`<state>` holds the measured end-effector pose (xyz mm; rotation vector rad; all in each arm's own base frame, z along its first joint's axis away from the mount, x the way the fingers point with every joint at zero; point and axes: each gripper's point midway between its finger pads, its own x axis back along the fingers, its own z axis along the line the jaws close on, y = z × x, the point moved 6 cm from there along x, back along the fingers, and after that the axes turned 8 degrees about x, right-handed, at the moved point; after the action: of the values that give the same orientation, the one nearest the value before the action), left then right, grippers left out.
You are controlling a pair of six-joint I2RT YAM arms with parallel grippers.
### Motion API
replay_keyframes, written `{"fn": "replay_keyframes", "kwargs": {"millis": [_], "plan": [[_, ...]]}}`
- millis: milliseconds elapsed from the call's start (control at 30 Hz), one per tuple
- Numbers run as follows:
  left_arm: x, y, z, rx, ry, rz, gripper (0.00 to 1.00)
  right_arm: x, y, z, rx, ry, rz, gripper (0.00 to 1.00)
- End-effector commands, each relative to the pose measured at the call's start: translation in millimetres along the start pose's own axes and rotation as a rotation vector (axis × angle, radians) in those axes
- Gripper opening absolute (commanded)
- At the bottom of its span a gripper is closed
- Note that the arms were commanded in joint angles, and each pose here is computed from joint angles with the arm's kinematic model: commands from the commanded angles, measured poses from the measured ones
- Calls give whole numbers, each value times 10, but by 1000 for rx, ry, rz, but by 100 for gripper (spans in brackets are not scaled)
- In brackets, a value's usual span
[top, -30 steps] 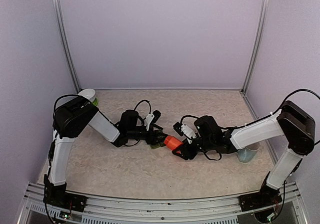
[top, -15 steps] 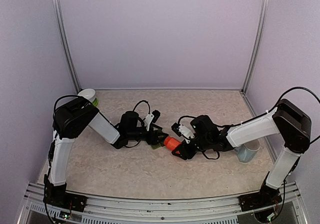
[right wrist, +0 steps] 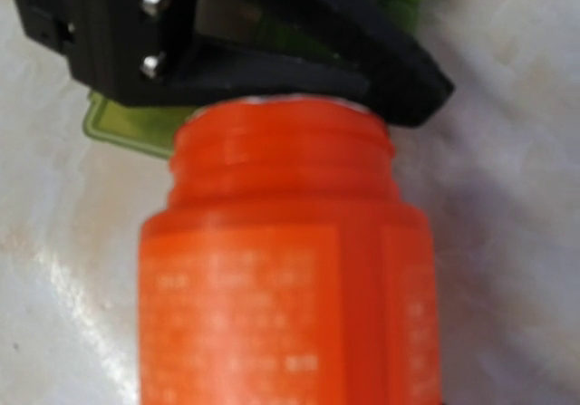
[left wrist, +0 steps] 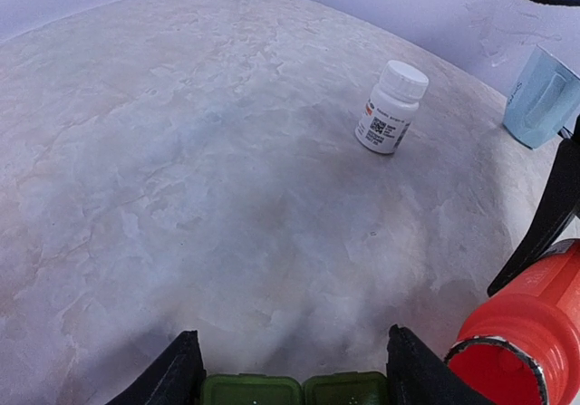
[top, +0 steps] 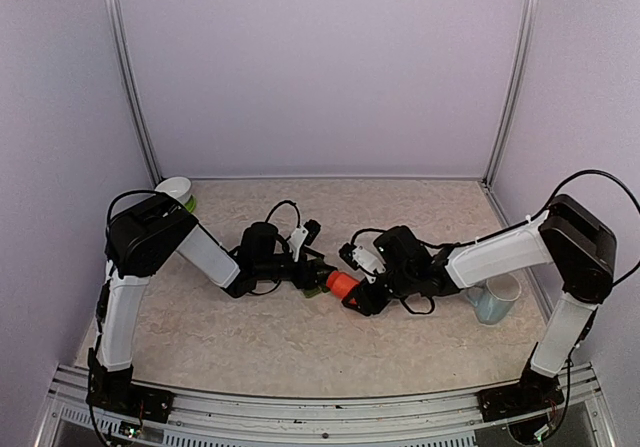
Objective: Sort the pills into containers
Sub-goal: Pour the pill into the compartment of the pill container.
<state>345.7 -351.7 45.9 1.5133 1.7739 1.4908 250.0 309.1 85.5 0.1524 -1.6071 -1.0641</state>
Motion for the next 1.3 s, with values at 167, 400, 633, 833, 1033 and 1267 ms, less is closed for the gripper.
{"fn": "replay_keyframes", "kwargs": {"millis": [167, 400, 633, 833, 1033, 1267], "plan": [[83, -875, 76, 199, 59, 304, 65, -22, 81, -6, -3, -18, 49, 31], [77, -879, 74, 197, 59, 307, 65, -47, 59, -18, 8, -21, 118, 31], [76, -888, 70, 195, 58, 309, 65, -80, 37, -7, 6, -4, 186, 32], [74, -886, 69, 193, 58, 308, 65, -92, 30, -15, 12, -5, 243, 33], [73, -890, 74, 192, 61, 309, 65, -97, 25, -29, 7, -12, 284, 33], [69, -891, 72, 189, 62, 309, 65, -79, 40, -46, 1, -28, 320, 33]]}}
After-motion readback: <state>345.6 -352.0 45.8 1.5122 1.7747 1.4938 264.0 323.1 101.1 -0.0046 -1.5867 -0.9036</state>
